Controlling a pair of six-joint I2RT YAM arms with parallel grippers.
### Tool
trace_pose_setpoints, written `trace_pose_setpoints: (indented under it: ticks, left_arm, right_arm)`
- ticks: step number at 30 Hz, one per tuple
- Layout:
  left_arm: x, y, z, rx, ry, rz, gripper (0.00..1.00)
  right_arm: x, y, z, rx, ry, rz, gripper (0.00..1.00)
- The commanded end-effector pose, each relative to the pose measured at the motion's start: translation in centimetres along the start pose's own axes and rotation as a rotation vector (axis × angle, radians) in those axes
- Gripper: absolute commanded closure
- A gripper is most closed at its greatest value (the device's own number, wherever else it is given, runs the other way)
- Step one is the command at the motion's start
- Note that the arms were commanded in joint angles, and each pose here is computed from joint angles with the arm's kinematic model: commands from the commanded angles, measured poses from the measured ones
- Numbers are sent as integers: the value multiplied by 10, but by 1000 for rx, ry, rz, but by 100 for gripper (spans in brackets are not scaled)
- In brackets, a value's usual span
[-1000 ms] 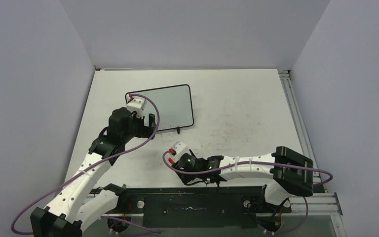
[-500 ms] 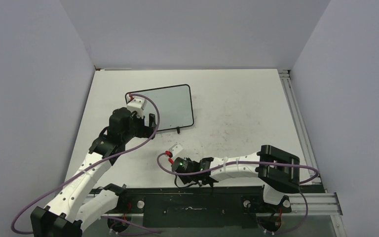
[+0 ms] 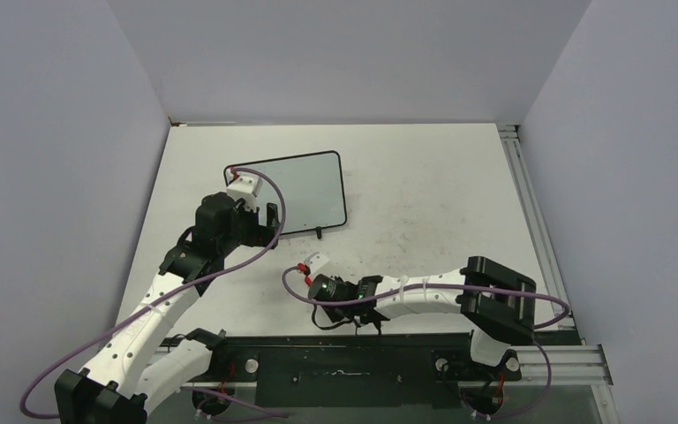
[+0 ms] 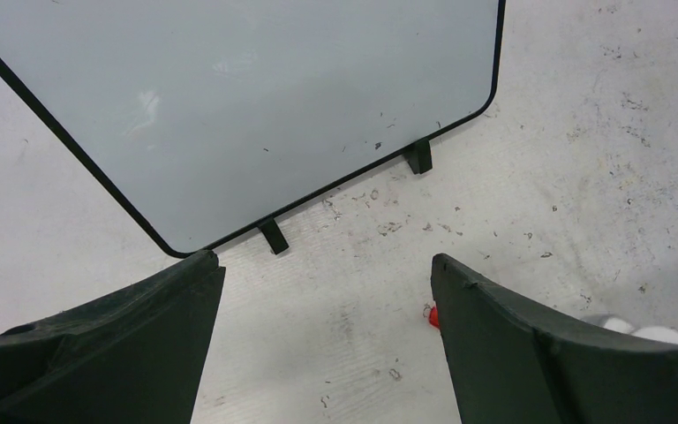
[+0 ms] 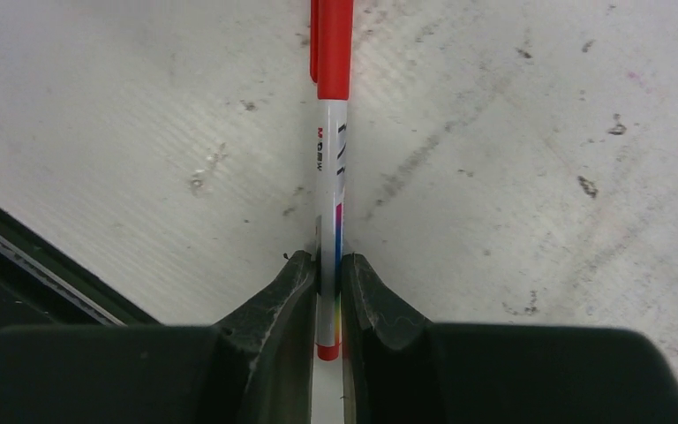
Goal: Write a sentence on the whiteboard
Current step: Open the whiteboard marker at the center of the board.
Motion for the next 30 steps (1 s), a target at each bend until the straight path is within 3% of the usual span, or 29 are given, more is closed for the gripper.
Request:
trace_pose_setpoints:
  ticks: [1,10,18,25,30]
  left_arm:
    - [-17,3,-4,19,-16,-70,14]
    - [-24,13,-48,256,-114,-170,16]
    - [-7,44,-121,523,-372,-285,18]
    - [28,58,-162,659,-558,-282,17]
    - [41,64,-175,664,-658,-272,17]
  right_arm:
    - [-26,16,-24,7,-29,-40,95]
    - [-51,53,-46,-222,-121,16,95]
    - [-52,95,-49,-455,-157,176,95]
    - [-48,139,-19,-673,-169,269,95]
    - [-40,152,-14,-696,-144,326,95]
Point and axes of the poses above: each gripper's point midway between its finger pads, its own y axis back along the fingers, its own z axis along the line the jaws close on, x = y × z, the point moved 1 cm from there along y, back along the fingers, and after that the axes turned 14 degrees about -y, right-handed, at the moved point
